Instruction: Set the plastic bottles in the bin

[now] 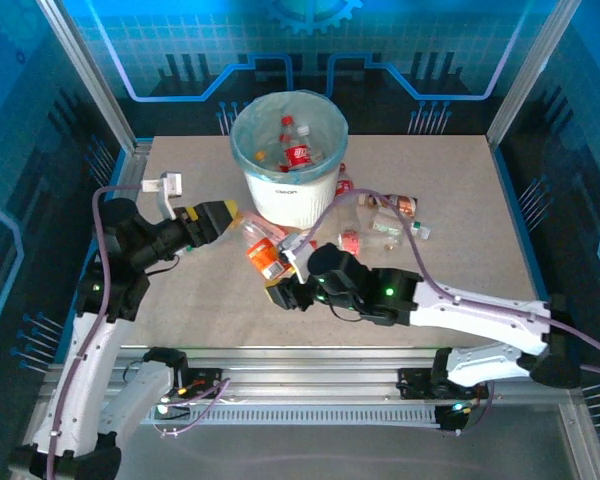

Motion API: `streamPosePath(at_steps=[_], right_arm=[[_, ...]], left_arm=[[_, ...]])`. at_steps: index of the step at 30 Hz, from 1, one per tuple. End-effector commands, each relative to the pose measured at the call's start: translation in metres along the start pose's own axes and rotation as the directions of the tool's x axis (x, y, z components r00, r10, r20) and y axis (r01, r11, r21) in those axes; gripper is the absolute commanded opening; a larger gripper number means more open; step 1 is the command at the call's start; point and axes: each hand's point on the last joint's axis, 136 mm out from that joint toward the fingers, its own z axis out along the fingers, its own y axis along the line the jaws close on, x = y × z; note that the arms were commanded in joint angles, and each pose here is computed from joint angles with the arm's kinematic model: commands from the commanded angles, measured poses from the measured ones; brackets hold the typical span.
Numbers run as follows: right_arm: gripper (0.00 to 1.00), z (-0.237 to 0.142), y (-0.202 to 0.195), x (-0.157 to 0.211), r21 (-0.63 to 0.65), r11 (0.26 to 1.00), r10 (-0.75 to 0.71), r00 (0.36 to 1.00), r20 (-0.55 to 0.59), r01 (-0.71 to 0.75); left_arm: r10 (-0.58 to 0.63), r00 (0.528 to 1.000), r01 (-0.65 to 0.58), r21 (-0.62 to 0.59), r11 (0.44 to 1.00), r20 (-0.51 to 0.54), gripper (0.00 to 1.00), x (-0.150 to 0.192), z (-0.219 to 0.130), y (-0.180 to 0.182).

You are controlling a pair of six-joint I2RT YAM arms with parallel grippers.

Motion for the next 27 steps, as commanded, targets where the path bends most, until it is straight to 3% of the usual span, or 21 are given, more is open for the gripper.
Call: streamPosePath(at_steps=[1, 5, 11, 15, 18, 21, 25, 27], right_arm=[[0.40, -0.020, 0.003, -0.030, -0.035, 0.999, 0.006, 0.988, 0.154, -0.001], [0.40, -0.032, 0.004, -0.033, -0.055, 0.998, 0.006, 0.984, 0.181, 0.004], [0.40, -0.040, 0.007, -0.029, -0.088, 0.996, 0.008, 0.981, 0.193, 0.009], [0.40, -0.040, 0.012, -0.028, -0.119, 0.993, 0.004, 0.980, 0.199, 0.020], [0.42, -0.039, 0.011, -0.026, -0.111, 0.994, 0.000, 0.981, 0.195, 0.022], [0.51, -0.039, 0.003, -0.025, -0.065, 0.998, 0.008, 0.982, 0.187, 0.004], [0.71, -0.045, -0.013, -0.031, 0.029, 0.999, 0.019, 0.982, 0.186, -0.025], [0.74, -0.050, -0.022, -0.037, 0.080, 0.996, 0.011, 0.982, 0.189, -0.026]], left_arm=[[-0.013, 0.999, 0.016, 0.097, 0.995, -0.038, 0.88, 0.002, 0.006, -0.024], [-0.015, 0.995, 0.033, 0.190, 0.981, -0.097, 0.85, 0.015, 0.017, -0.041], [0.004, 0.992, 0.022, 0.214, 0.977, -0.122, 0.72, 0.023, 0.026, -0.050], [-0.002, 0.992, 0.028, 0.203, 0.979, -0.126, 0.59, 0.023, 0.031, -0.048], [-0.003, 0.994, 0.024, 0.183, 0.983, -0.113, 0.43, 0.020, 0.031, -0.046], [-0.005, 0.996, 0.018, 0.143, 0.990, -0.090, 0.36, 0.015, 0.031, -0.041], [0.021, 1.000, -0.019, 0.094, 0.995, -0.023, 0.27, -0.003, 0.028, -0.042], [0.064, 0.998, -0.065, 0.058, 0.996, 0.026, 0.20, -0.020, 0.028, -0.045]])
